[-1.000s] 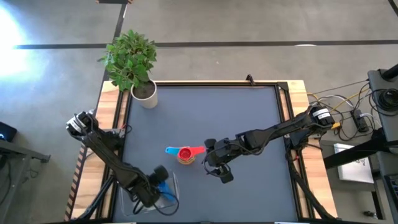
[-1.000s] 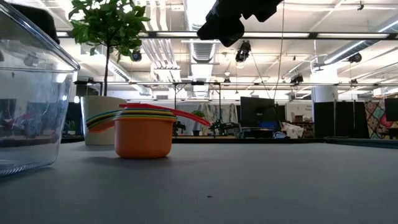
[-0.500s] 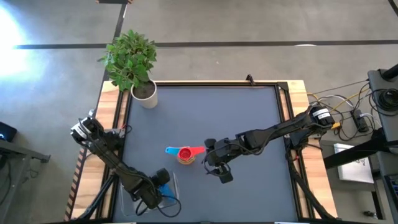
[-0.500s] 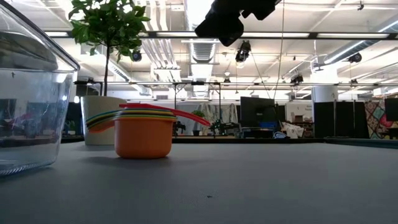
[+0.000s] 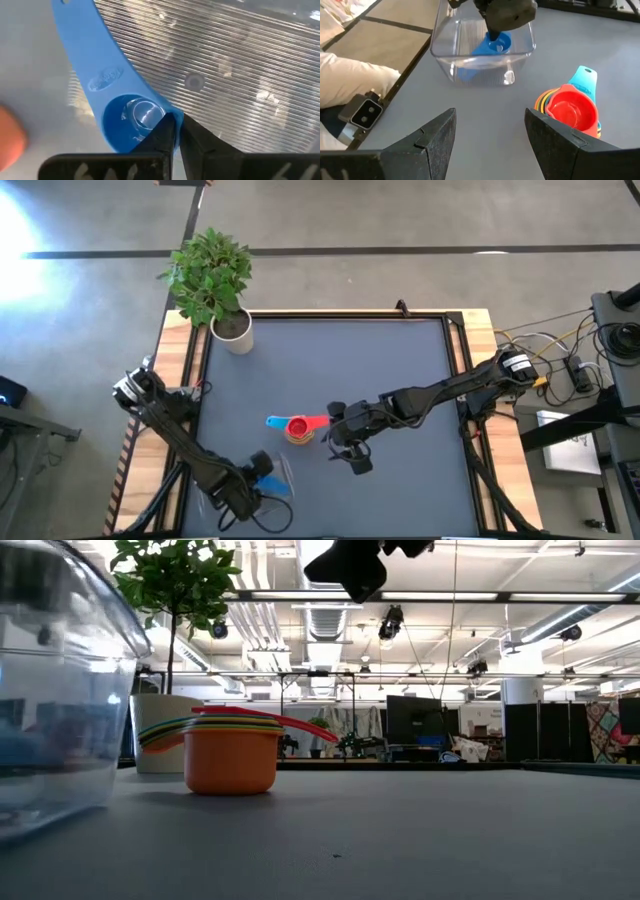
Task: Nest measuring cups in basket
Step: Stack the blue measuring cup into the red measuring cup
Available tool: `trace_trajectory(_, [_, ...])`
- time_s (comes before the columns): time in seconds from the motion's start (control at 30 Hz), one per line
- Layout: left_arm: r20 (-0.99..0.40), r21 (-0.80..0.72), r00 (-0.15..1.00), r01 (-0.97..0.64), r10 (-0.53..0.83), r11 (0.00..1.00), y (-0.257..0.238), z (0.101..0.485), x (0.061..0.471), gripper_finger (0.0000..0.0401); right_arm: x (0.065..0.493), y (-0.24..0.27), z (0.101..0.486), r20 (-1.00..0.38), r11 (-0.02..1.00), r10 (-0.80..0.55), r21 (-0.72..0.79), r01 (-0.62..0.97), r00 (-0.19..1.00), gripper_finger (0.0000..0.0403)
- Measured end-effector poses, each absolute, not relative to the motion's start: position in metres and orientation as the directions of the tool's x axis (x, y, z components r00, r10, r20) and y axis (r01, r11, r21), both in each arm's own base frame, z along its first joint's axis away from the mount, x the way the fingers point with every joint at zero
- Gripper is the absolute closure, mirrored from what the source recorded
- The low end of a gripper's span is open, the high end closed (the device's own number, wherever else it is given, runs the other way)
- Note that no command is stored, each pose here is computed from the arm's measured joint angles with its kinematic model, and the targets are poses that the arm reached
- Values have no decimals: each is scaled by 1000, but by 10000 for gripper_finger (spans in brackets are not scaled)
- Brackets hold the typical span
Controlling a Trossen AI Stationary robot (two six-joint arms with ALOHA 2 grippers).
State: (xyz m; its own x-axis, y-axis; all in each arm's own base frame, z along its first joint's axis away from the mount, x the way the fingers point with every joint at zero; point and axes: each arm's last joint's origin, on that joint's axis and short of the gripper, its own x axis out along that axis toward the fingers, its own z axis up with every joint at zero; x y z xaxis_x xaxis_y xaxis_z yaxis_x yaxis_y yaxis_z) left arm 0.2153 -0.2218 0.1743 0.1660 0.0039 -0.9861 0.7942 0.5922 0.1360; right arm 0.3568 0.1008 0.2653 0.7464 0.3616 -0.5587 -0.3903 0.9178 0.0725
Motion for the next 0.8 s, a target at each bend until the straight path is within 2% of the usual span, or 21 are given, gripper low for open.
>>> trace_trajectory(0.37, [-978, 207, 159, 753, 133, 625, -230, 222, 213, 400, 359, 101, 273, -543, 920, 365, 86, -382, 756, 177])
trace_trajectory(0.8, [-912, 409, 312, 670, 265, 620, -220, 265, 222, 401, 351, 99, 278, -567, 921, 359, 89, -378, 741, 177])
